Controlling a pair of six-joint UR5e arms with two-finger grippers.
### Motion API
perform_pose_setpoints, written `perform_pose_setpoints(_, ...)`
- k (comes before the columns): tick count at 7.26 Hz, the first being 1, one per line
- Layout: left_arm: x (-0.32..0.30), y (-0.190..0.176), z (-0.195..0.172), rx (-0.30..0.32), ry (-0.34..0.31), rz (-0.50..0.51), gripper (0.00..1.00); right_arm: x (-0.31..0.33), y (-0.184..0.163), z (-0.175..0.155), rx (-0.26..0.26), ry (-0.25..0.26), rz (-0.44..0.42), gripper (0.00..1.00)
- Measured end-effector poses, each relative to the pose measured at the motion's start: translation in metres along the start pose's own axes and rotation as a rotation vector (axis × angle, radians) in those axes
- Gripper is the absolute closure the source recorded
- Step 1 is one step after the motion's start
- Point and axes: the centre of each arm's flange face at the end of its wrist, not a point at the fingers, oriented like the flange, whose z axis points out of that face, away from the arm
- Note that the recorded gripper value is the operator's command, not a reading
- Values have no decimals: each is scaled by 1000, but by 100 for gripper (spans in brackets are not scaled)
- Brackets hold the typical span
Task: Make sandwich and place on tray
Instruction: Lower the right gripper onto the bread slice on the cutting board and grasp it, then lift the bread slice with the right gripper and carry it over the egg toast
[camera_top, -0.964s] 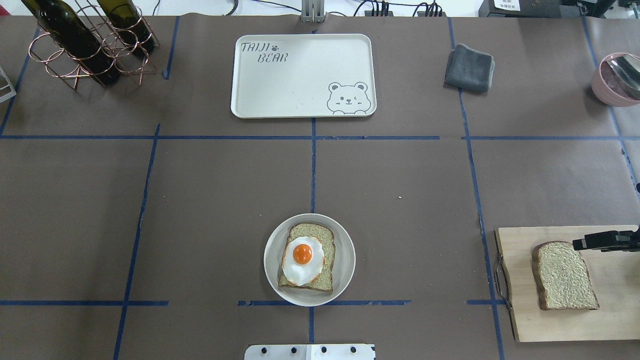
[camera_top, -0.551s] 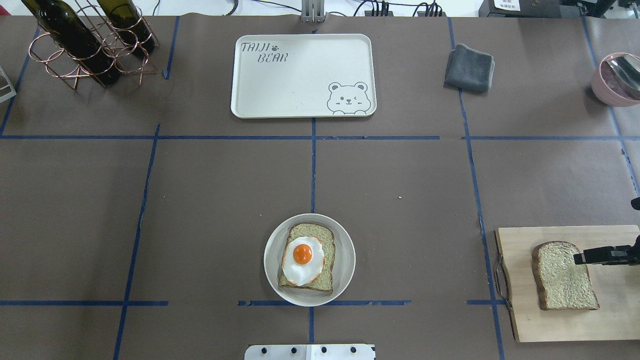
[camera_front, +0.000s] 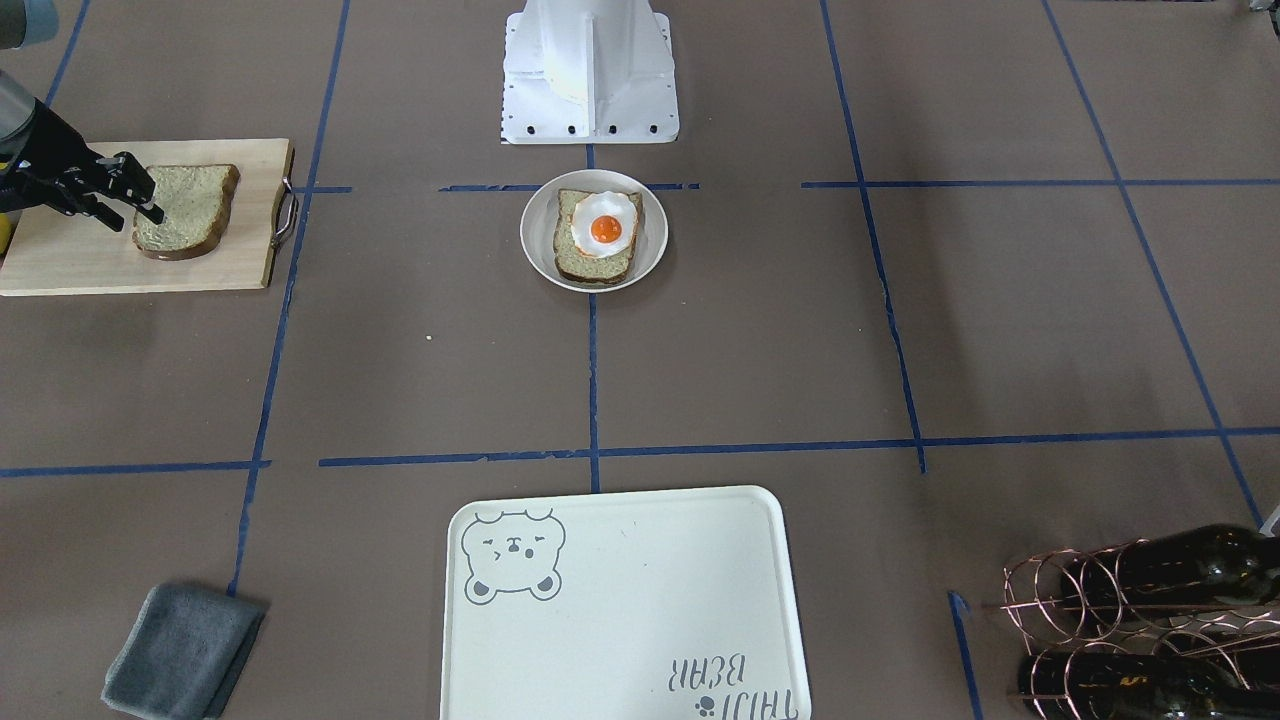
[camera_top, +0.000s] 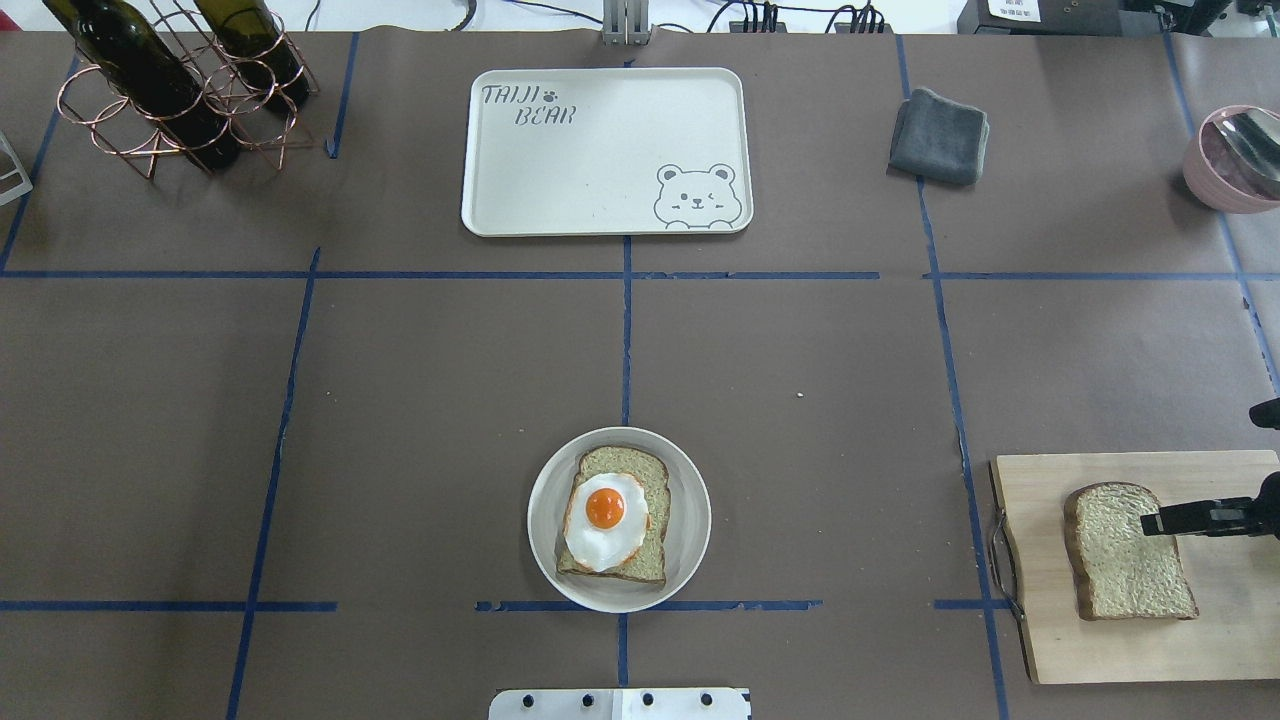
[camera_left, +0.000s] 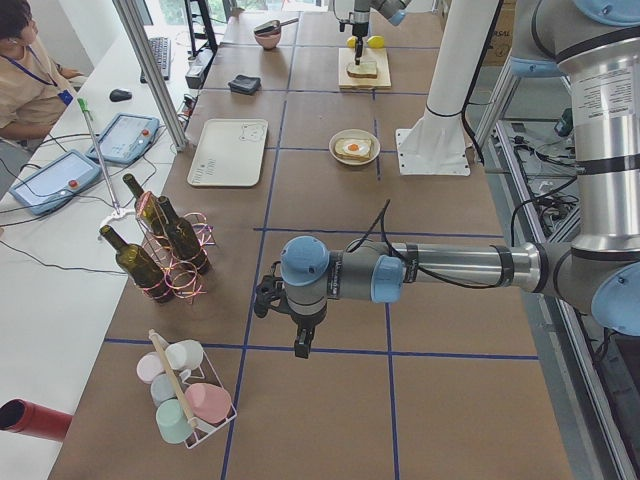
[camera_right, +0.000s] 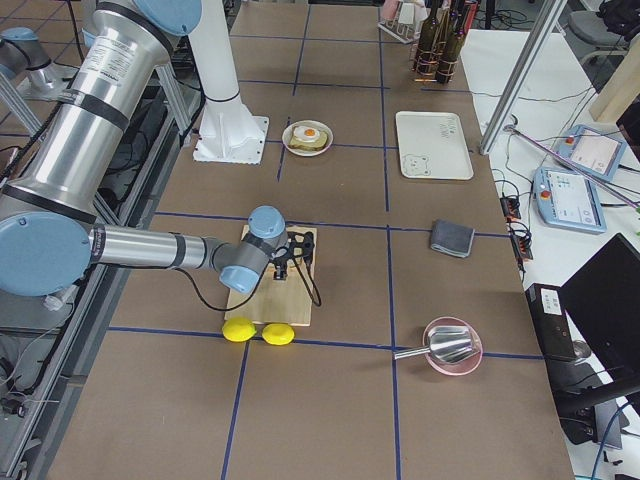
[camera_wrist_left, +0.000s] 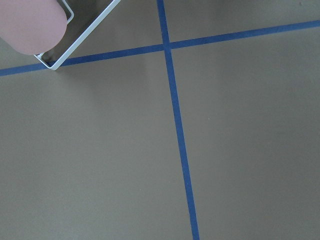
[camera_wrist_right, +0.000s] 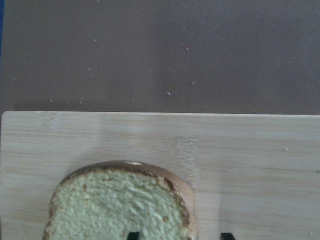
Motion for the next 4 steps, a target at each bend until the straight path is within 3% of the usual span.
perform_pose_setpoints(4, 0, 1, 0, -1, 0, -1, 0, -4, -1, -1, 6, -6, -16, 100)
